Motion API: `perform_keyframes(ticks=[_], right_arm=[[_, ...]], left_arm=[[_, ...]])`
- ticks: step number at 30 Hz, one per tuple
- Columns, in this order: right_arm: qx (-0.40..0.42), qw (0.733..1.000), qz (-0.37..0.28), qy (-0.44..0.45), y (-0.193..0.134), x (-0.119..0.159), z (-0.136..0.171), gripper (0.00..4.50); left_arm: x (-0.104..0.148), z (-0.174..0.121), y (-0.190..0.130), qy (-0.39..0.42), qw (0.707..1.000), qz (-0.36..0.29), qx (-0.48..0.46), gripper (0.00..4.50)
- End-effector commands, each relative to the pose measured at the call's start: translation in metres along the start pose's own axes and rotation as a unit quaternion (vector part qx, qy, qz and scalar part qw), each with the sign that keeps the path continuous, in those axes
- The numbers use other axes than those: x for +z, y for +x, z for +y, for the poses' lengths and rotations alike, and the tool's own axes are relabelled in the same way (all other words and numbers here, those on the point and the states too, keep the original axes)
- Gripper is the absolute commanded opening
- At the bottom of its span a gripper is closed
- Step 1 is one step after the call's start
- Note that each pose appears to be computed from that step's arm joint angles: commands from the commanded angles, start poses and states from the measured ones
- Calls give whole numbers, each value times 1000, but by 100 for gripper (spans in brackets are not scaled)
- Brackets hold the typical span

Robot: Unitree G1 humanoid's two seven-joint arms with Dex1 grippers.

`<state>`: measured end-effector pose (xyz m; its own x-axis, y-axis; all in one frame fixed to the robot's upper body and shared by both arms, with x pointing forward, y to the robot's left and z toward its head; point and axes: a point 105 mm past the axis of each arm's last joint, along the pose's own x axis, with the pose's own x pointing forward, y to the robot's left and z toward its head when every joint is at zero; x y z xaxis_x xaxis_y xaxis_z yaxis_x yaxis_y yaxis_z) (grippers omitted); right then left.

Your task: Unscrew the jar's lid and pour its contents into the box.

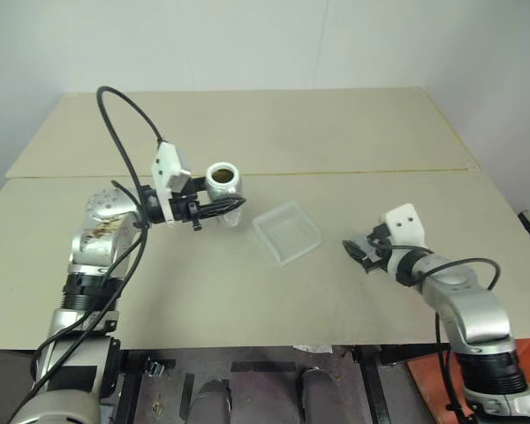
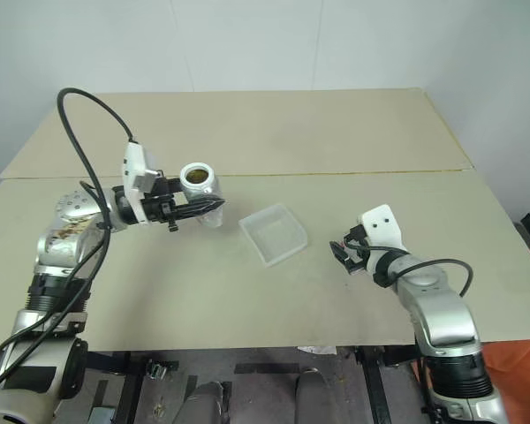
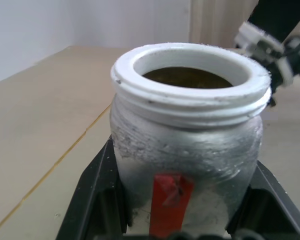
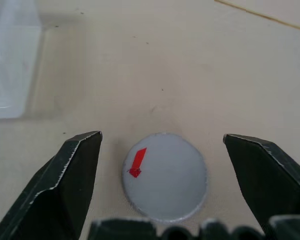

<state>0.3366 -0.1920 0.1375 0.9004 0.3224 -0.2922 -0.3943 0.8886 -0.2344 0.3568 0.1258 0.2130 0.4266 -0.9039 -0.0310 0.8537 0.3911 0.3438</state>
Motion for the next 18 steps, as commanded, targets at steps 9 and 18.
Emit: perform_keyframes(ticks=[9, 18], right_arm=[[247, 967, -65, 19, -46, 104, 47, 447], [295, 953, -63, -14, -53, 111, 60, 447]], left_arm=[[14, 29, 82, 650, 747, 67, 119, 194], [25, 2, 128, 886, 456, -79, 30, 194]])
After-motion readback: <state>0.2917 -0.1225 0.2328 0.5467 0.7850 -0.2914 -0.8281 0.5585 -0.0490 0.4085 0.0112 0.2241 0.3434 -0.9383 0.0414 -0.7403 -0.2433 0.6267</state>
